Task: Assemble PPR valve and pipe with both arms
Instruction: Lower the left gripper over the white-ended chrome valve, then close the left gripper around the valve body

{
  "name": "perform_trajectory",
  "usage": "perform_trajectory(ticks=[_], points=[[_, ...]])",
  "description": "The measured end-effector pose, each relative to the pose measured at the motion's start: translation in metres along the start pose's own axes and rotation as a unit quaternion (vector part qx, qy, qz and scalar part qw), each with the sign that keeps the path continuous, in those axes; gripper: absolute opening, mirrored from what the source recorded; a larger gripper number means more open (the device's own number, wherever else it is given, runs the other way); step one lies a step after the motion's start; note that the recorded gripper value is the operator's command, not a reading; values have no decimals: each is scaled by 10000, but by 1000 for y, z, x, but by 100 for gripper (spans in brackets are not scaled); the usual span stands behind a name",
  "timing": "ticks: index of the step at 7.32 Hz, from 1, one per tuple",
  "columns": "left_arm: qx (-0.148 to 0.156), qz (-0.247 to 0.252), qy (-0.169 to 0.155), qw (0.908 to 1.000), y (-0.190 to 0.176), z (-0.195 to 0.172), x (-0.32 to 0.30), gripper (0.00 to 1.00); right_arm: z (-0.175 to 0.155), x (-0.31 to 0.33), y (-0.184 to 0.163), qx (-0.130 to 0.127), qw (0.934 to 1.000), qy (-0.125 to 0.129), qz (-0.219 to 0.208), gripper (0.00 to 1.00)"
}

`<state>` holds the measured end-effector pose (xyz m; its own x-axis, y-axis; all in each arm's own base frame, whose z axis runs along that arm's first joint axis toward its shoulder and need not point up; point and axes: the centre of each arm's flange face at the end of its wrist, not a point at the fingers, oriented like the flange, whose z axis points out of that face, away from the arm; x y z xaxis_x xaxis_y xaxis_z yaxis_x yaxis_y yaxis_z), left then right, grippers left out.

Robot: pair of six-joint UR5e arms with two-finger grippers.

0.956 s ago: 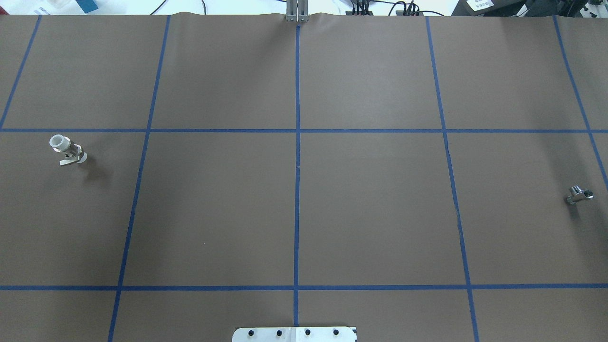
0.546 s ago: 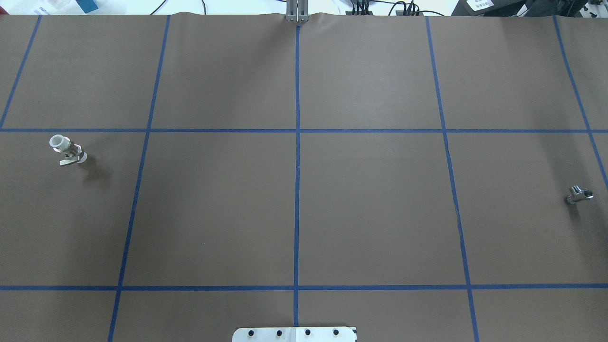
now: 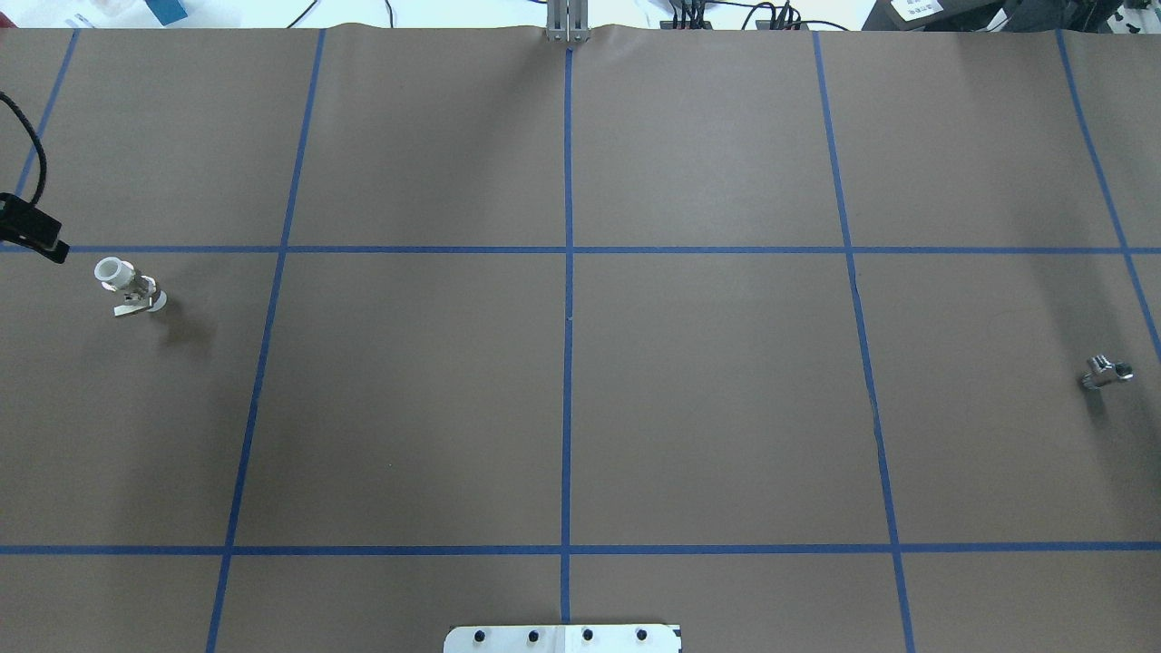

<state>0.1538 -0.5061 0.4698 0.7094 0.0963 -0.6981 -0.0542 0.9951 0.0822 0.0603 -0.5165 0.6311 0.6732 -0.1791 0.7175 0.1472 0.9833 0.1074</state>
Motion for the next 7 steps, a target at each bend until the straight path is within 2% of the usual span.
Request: perform_trajectory(ticks=[4,7], points=[[-68,-103,-99,9999,-17,52,7,99,0,0,0,-1,10000,2,0,99],[-123,-77,-129,9998,-22,72,9,99,0,0,0,0,10000,5,-2,99]])
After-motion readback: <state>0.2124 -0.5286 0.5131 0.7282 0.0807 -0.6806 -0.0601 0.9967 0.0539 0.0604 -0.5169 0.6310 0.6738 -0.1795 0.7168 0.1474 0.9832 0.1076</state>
